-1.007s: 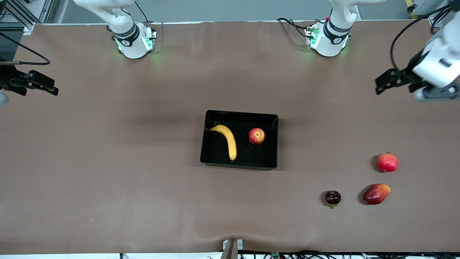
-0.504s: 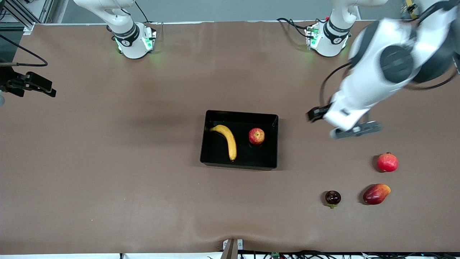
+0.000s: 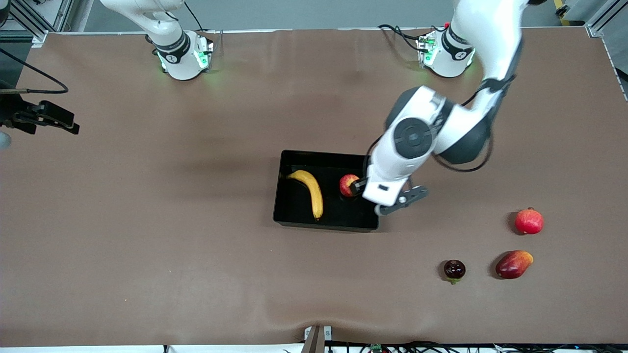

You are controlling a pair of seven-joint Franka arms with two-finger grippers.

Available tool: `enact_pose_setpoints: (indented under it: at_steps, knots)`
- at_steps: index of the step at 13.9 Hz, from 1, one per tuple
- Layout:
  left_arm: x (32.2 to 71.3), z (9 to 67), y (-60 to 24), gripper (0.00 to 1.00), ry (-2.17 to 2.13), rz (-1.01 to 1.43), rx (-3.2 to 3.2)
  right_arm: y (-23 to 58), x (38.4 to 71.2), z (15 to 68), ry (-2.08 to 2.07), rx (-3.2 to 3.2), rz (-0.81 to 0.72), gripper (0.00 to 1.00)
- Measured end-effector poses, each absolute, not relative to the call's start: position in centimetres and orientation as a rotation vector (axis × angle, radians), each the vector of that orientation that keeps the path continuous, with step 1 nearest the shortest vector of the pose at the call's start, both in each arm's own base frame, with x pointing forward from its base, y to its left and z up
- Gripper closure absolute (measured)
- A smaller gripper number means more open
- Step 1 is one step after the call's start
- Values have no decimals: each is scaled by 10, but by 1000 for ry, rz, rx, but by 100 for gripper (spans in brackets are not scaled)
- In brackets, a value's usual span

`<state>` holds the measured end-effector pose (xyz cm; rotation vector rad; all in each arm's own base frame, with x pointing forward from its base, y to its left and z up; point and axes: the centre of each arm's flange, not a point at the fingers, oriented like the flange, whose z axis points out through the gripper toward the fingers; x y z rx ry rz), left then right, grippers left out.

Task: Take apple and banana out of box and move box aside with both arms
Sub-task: 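Reach the left gripper into the black box and grasp the red-yellow apple, then lift the apple with the left gripper while the right gripper nears the box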

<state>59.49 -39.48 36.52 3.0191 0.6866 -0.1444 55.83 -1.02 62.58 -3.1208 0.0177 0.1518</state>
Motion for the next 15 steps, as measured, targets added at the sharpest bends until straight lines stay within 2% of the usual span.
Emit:
enact_pose_setpoints:
  at_steps: [6, 9, 12, 15]
  knots:
    - [581, 278, -435, 0, 668, -215, 3055, 52, 585, 586, -145, -3121, 170, 0]
    - [574, 257, -441, 0, 680, -211, 3097, 94, 598, 557, -249, -3118, 186, 0]
    - [568, 239, -438, 0, 675, -223, 3136, 134, 610, 536, -324, -3105, 122, 0]
    - [562, 219, -433, 0, 678, -241, 3176, 169, 615, 506, -252, -3031, 111, 0]
